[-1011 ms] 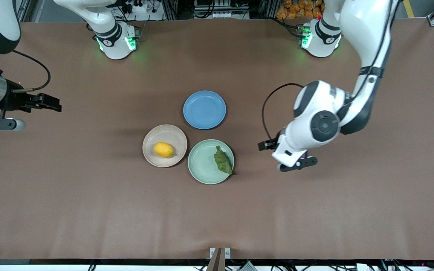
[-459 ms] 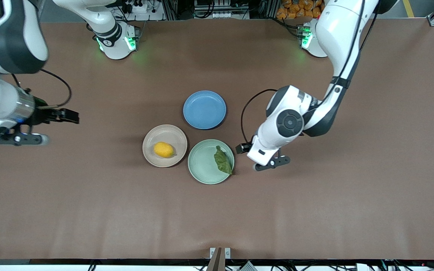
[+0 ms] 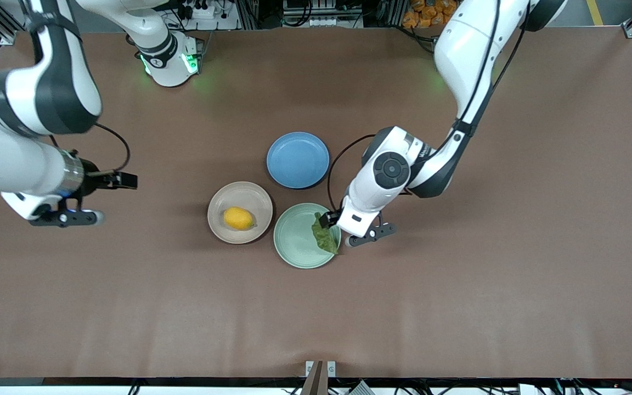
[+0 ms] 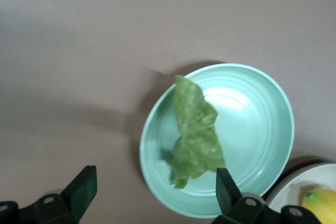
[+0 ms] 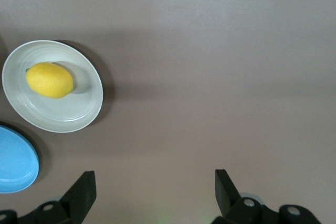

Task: Pick lemon and lettuce from plates
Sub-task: 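Grasp the lettuce with the left gripper while the right gripper reaches the lemon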

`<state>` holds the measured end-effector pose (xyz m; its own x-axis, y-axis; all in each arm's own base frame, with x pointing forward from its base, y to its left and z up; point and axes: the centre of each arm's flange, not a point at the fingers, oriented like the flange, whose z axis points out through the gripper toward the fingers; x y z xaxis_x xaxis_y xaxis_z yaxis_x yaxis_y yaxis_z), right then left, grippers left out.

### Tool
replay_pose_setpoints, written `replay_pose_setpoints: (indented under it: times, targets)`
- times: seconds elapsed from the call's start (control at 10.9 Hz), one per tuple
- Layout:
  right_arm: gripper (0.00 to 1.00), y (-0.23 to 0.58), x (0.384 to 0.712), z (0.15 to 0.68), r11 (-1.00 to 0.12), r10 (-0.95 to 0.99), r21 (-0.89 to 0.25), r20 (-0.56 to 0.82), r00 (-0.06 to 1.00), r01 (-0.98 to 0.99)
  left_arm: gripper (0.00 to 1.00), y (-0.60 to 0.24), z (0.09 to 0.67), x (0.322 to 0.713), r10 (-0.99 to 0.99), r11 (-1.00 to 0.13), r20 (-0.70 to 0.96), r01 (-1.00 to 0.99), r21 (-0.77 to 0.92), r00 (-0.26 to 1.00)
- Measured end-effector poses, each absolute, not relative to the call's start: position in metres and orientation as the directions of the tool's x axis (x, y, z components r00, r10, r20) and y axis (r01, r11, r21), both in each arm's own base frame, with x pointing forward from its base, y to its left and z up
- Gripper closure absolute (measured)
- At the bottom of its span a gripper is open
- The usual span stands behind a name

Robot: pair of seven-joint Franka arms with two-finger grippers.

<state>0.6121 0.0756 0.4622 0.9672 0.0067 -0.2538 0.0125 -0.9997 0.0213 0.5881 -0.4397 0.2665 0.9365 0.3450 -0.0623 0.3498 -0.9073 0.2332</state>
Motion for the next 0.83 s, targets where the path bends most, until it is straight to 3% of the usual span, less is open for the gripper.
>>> replay_pose_setpoints:
  times: [0.46,0.74,0.83]
  targets:
    - [0.00,0.160,0.624,0.385,-0.992,-0.114,0.090,-0.254,0.961,-0.094,0.00,-0.459,0.229,0.593,0.379,-0.881,-0.033,0.371,0.294,0.925]
    - [0.00,0.175,0.625,0.373,-0.984,-0.163,0.104,-0.236,0.958,-0.142,0.00,-0.459,0.213,0.595,0.386,-0.875,-0.026,0.375,0.306,0.922]
    - [0.00,0.176,0.628,0.372,-0.985,-0.161,0.097,-0.219,0.962,-0.143,0.04,-0.459,0.210,0.595,0.390,-0.874,-0.029,0.380,0.304,0.920]
